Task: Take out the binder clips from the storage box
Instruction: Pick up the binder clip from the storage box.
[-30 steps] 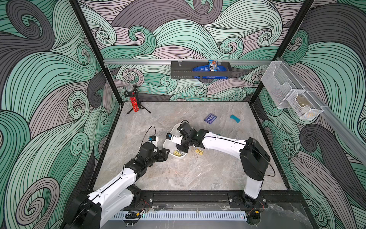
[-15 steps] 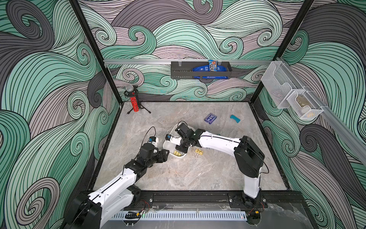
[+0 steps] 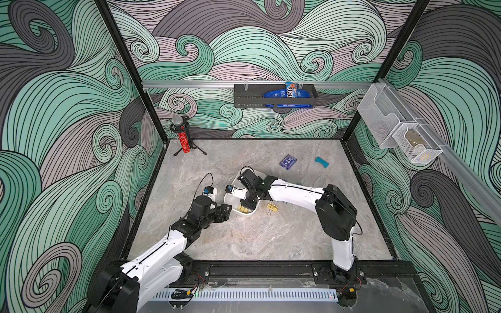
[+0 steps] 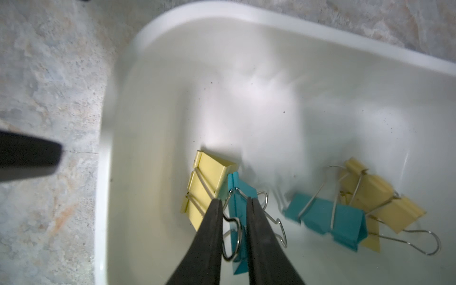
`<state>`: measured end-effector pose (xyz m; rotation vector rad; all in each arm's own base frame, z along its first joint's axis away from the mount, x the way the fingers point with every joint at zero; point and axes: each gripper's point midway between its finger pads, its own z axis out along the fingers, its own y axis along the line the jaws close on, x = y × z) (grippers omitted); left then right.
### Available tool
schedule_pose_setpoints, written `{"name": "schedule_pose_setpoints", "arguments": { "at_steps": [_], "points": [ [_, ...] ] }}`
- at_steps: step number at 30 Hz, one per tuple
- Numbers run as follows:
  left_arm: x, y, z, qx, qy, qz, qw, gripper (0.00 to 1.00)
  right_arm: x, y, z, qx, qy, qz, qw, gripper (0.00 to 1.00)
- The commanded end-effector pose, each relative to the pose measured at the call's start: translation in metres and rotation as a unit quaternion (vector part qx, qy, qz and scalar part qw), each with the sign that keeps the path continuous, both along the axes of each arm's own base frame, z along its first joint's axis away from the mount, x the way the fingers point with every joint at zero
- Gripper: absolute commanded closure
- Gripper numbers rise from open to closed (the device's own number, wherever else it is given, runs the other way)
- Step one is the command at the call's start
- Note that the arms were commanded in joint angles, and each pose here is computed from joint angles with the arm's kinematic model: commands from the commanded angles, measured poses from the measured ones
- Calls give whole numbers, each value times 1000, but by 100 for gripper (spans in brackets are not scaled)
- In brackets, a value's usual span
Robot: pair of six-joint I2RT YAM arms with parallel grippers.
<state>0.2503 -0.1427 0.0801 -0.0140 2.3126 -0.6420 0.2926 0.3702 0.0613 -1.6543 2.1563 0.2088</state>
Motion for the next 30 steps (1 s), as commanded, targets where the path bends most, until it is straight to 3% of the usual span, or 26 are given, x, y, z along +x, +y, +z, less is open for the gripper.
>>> {"name": "schedule_pose_setpoints", "arguments": {
  "at_steps": [1,30],
  "points": [
    [1,-4,2,-7,-6,-4,1000,27,-4,-6,2,-13,5,4,1000,83],
    [1,-3,7,-8,-12,-4,1000,27,2,18,50,55,-9,10,998,99]
  ]
}}
